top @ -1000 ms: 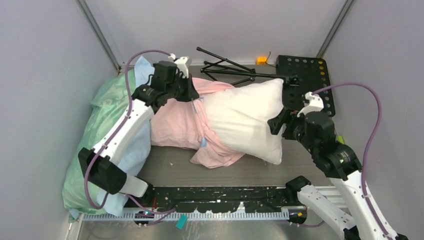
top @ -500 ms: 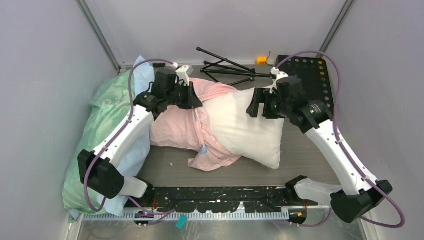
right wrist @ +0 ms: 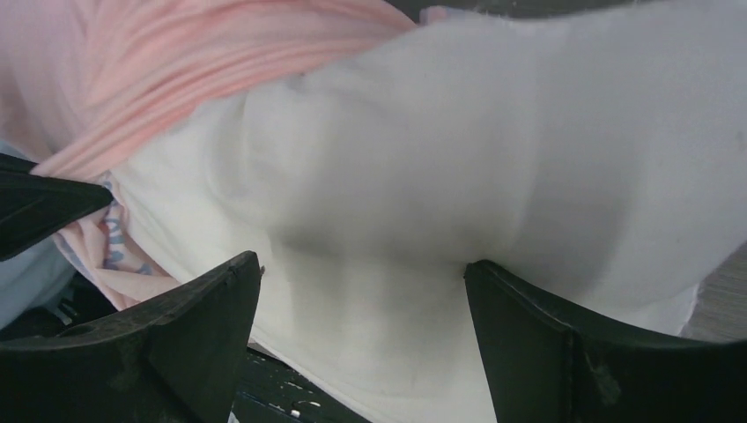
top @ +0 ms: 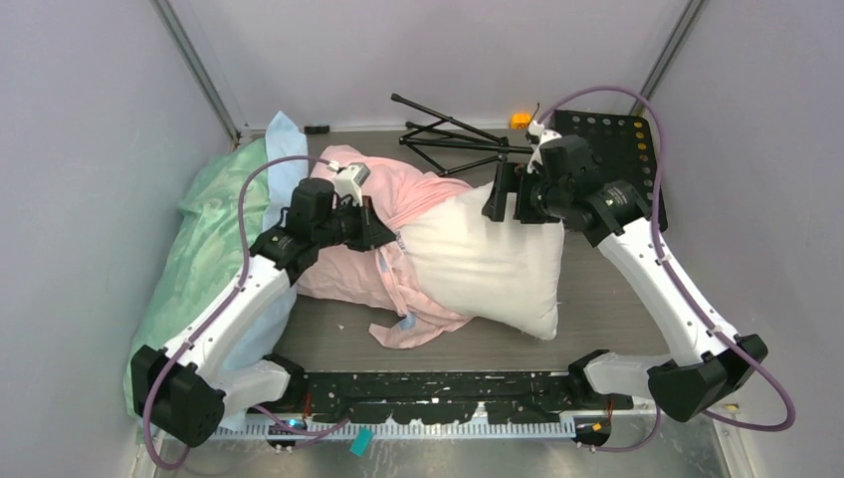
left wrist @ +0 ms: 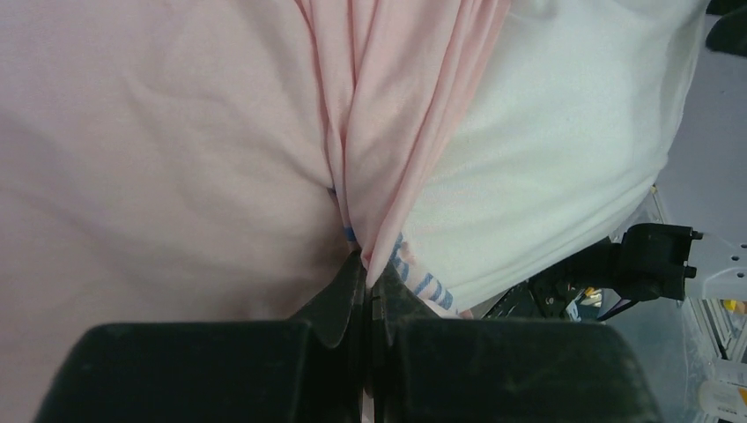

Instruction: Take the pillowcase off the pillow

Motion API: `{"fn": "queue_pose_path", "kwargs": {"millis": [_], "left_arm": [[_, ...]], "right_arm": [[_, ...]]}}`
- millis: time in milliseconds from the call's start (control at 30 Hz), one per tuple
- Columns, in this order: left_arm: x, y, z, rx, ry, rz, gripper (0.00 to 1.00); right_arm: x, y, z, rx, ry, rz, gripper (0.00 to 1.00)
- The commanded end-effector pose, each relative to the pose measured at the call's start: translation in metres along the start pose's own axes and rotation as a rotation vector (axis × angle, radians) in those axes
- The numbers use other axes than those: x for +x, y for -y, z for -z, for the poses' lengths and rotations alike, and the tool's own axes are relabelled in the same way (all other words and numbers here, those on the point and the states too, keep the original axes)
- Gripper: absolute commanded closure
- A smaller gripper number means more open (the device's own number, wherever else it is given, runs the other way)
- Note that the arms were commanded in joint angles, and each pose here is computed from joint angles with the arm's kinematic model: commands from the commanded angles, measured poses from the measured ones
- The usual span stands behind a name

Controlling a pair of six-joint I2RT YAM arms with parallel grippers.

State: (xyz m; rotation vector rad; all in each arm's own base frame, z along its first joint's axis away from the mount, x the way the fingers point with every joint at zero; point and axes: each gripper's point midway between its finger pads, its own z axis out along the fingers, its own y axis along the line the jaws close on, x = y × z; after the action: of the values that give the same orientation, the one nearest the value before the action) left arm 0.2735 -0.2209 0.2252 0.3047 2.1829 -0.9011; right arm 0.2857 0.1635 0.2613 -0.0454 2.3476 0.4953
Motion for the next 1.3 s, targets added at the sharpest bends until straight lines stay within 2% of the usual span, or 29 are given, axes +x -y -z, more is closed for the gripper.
{"fn": "queue_pose_path", "kwargs": {"millis": [0, 133, 467, 500, 533, 567, 600, 667, 700, 867, 1000, 1100, 1200, 1267], "left_arm": [[0.019, 0.006, 0.013, 0.04, 0.005, 0.018, 1.0], [0.032, 0.005, 0.02, 0.039, -0.022, 0.013, 1.0], [0.049, 0.005, 0.037, 0.034, -0.011, 0.033, 1.0], [0.051, 0.004, 0.038, 0.034, -0.013, 0.037, 1.0], [0.052, 0.004, 0.038, 0.034, -0.014, 0.04, 1.0], [0.053, 0.004, 0.039, 0.033, -0.014, 0.042, 1.0], [0.053, 0.004, 0.04, 0.028, -0.014, 0.044, 1.0], [0.051, 0.004, 0.042, 0.017, -0.009, 0.043, 1.0], [0.047, 0.003, 0.043, 0.008, 0.001, 0.04, 1.0], [0.006, 0.006, 0.039, -0.039, 0.063, 0.01, 1.0], [-0.057, 0.016, 0.029, -0.071, 0.118, -0.043, 1.0], [-0.105, 0.032, 0.037, -0.085, 0.163, -0.08, 1.0], [-0.12, 0.038, 0.047, -0.093, 0.228, -0.1, 1.0], [-0.108, 0.031, 0.054, -0.113, 0.277, -0.107, 1.0]], "right_arm": [[-0.031, -0.019, 0.022, -0.07, 0.048, 0.117, 0.09], [-0.029, -0.018, 0.014, -0.063, 0.012, 0.142, 0.09], [0.047, -0.026, -0.031, -0.138, -0.311, 0.158, 0.11], [0.054, -0.027, -0.033, -0.147, -0.333, 0.16, 0.16], [0.059, -0.028, -0.035, -0.156, -0.352, 0.16, 0.27], [0.063, -0.029, -0.036, -0.164, -0.365, 0.161, 0.42], [0.064, -0.029, -0.037, -0.163, -0.37, 0.16, 0.61], [0.056, -0.024, -0.04, -0.126, -0.332, 0.159, 0.92], [0.045, -0.017, -0.04, -0.073, -0.277, 0.163, 0.99], [-0.035, -0.008, -0.03, 0.07, 0.023, 0.168, 1.0], [-0.114, -0.027, -0.008, 0.066, 0.185, 0.147, 1.0], [-0.169, -0.056, 0.035, 0.006, 0.313, 0.138, 1.0], [-0.172, -0.07, 0.053, -0.069, 0.339, 0.139, 1.0], [-0.144, -0.069, 0.046, -0.109, 0.275, 0.136, 1.0]]}}
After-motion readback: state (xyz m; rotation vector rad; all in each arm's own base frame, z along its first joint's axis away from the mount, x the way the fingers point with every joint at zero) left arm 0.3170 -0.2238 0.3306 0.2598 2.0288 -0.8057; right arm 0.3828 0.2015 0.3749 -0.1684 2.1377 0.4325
